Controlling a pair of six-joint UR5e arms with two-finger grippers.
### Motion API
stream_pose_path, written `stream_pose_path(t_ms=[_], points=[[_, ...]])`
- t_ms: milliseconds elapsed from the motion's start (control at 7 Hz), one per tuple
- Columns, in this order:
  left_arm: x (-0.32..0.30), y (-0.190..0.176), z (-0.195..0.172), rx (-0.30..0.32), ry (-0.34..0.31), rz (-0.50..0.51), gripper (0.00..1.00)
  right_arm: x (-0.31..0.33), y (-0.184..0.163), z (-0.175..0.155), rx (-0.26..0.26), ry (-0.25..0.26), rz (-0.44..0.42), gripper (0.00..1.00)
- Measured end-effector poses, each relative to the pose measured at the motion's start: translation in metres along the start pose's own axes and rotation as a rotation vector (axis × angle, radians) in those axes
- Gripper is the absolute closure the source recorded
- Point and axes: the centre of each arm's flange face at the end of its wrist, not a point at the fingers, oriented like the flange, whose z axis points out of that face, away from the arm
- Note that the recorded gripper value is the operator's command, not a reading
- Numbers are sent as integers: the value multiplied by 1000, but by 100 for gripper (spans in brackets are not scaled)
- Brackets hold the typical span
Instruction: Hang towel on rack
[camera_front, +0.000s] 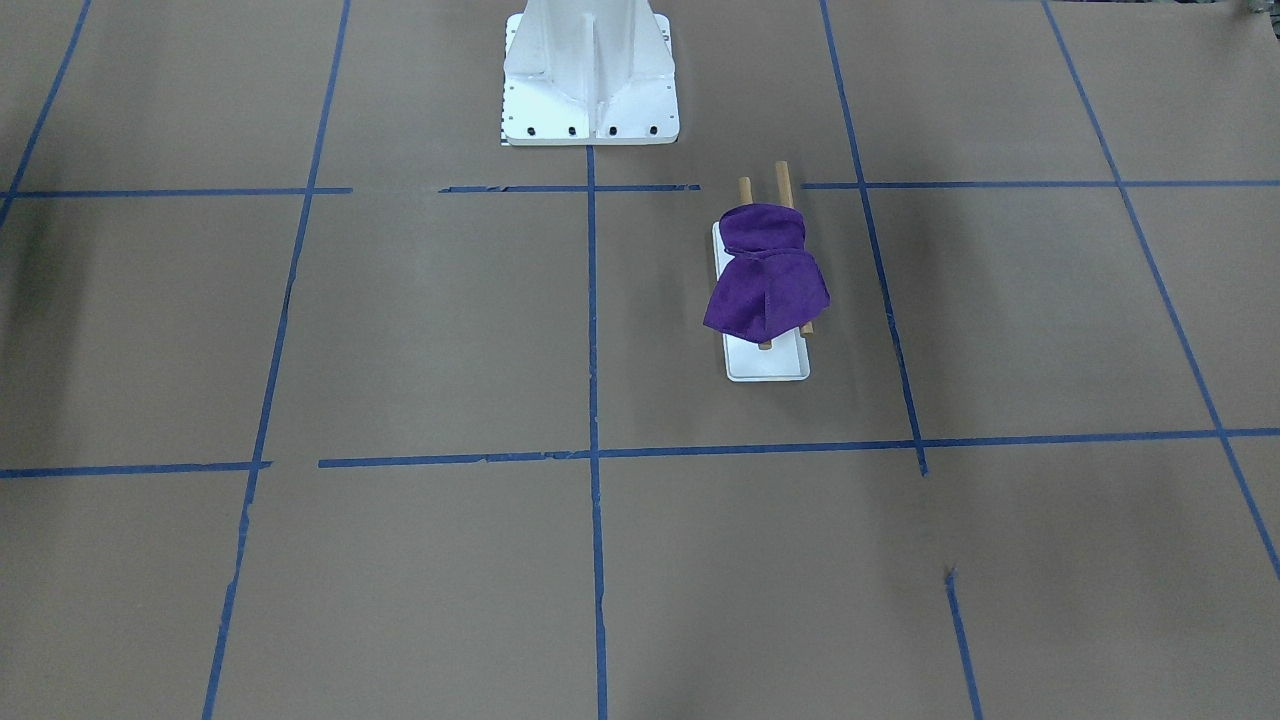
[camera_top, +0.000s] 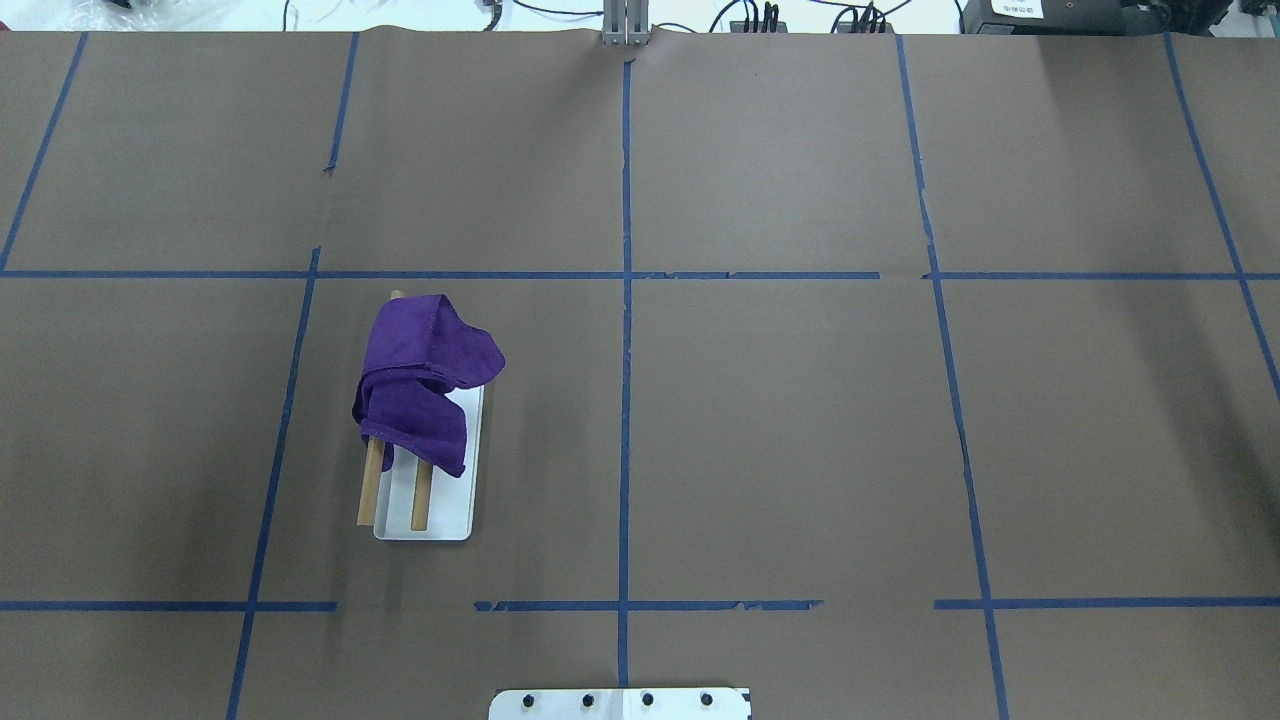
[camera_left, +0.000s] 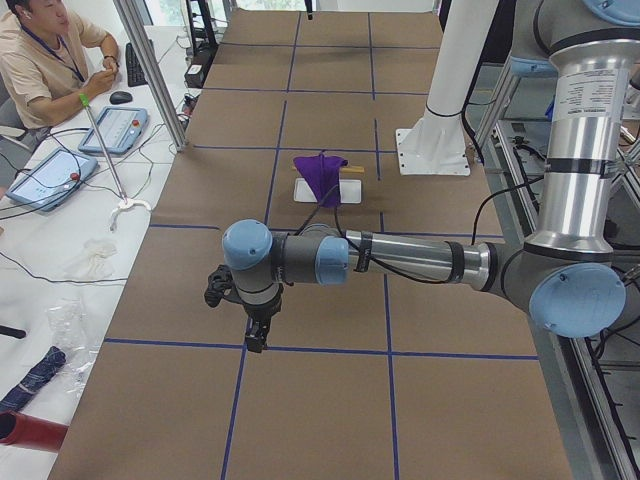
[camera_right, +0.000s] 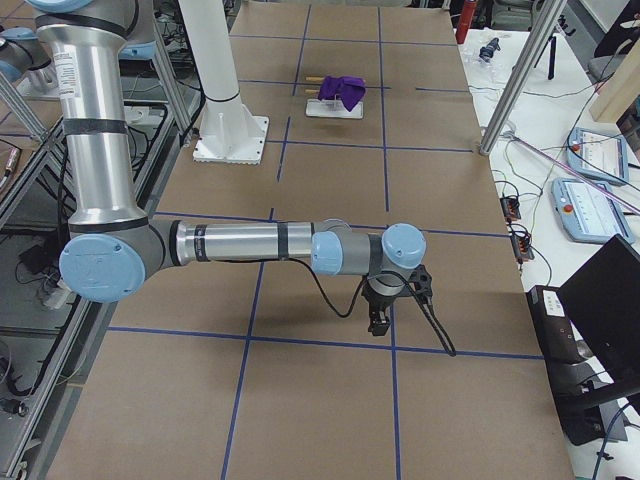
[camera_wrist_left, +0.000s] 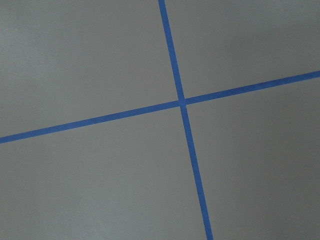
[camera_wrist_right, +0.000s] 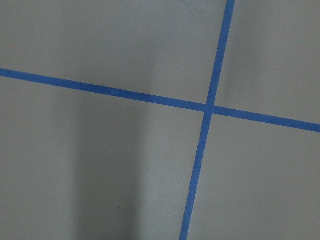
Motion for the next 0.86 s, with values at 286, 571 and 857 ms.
stream_pose_path(t_ms=[286, 571, 857], points=[[-1, 0, 1, -3, 0, -2, 0, -3, -1, -3, 6, 1, -5, 0], [0, 0, 2, -4, 0, -1, 0, -3, -1, -3, 7, 0, -6, 0], [1, -1, 1, -3, 0, 0, 0, -4, -1, -4, 9, 0, -8, 0]])
